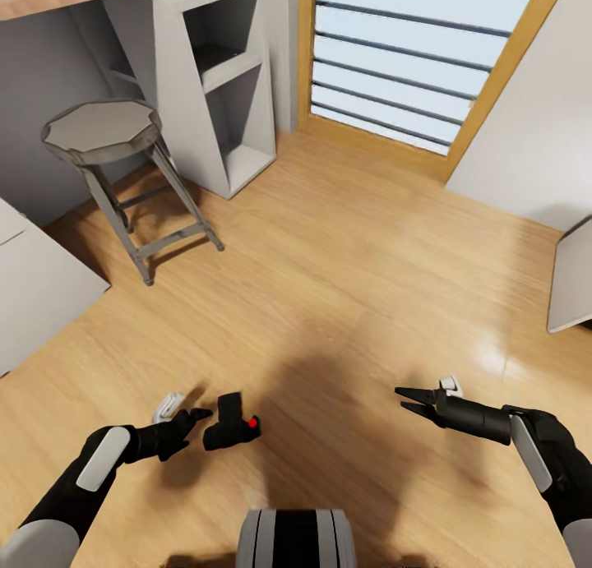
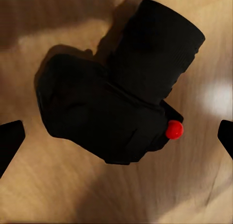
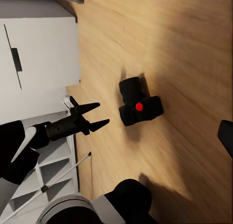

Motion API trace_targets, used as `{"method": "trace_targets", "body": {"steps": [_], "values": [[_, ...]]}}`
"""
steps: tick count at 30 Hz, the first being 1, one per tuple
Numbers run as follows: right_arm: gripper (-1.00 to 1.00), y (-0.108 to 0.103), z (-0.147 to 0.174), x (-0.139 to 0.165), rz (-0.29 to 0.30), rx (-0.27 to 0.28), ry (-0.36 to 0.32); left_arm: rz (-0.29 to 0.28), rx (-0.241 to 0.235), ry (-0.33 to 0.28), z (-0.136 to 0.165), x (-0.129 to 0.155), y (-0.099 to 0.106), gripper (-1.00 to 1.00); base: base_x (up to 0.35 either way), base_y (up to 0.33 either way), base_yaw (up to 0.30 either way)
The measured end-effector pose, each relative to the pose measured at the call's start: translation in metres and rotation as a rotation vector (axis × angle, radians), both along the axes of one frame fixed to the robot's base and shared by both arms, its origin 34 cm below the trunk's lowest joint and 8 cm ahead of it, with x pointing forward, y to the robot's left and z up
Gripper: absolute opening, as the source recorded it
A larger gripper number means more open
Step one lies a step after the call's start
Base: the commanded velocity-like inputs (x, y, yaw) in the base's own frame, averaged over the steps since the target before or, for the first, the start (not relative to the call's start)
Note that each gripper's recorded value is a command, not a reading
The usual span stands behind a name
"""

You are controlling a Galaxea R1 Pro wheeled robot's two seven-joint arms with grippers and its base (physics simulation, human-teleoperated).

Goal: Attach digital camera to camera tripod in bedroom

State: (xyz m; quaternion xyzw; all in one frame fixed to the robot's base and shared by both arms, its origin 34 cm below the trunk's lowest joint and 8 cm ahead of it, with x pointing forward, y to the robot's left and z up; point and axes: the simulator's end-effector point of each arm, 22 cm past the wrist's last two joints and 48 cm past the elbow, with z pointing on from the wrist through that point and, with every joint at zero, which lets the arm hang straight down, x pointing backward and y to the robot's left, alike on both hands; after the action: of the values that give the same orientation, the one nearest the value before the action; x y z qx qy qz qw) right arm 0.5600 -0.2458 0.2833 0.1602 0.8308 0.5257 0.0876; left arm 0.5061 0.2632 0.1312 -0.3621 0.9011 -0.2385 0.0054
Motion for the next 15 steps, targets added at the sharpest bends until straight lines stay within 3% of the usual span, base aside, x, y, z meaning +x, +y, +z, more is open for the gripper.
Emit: {"method": "trace_targets", "body": {"steps": [15], "values": [[1.0, -0.002, -0.029, -0.013, 0.0, -0.002, 0.063, 0.003, 0.0, 0.053, -0.025, -0.02, 0.0, 1.0, 0.0, 0.0, 0.0]]}}
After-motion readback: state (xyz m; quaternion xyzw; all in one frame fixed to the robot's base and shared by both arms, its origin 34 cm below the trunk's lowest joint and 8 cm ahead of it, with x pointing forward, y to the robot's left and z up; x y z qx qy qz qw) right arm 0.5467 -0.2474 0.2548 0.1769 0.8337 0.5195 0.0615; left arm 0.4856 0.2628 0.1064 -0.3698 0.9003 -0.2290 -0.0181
